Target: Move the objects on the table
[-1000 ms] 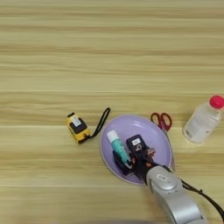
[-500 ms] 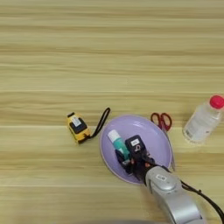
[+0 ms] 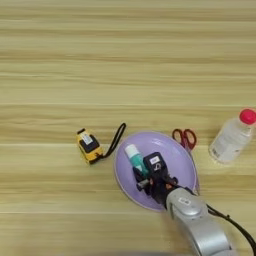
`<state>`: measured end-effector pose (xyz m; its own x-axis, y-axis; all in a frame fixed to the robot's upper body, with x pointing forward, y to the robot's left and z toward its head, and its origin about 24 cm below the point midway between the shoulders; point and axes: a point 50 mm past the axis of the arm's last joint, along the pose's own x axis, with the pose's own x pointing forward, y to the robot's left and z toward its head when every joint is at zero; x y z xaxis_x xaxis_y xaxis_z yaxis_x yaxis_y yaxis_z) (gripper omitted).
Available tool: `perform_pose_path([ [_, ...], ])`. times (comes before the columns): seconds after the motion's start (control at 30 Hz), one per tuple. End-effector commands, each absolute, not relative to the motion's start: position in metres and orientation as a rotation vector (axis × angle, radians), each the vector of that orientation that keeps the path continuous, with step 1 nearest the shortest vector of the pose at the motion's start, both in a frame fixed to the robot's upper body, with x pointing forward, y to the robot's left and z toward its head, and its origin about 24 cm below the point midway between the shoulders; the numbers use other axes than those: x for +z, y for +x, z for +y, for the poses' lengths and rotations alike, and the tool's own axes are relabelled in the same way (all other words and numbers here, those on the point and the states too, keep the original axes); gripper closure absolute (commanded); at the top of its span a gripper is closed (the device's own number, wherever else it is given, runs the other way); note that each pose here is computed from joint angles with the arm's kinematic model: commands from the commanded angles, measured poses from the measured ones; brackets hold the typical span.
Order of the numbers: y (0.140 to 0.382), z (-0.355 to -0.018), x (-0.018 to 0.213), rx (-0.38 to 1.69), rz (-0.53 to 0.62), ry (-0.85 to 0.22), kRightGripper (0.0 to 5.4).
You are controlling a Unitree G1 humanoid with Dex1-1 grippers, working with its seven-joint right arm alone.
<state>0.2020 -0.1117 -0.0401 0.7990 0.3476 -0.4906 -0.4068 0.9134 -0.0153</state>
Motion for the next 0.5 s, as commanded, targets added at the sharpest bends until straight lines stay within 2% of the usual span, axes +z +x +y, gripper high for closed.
perform_pose_path([
  [0.03,0.22,-0.112,-0.012,0.391,0.368,-0.112,3.73],
  [0.3,0.228,-0.129,0.019,0.324,0.273,-0.115,3.73],
  [0.5,0.23,-0.145,0.033,0.259,0.238,-0.135,3.73],
])
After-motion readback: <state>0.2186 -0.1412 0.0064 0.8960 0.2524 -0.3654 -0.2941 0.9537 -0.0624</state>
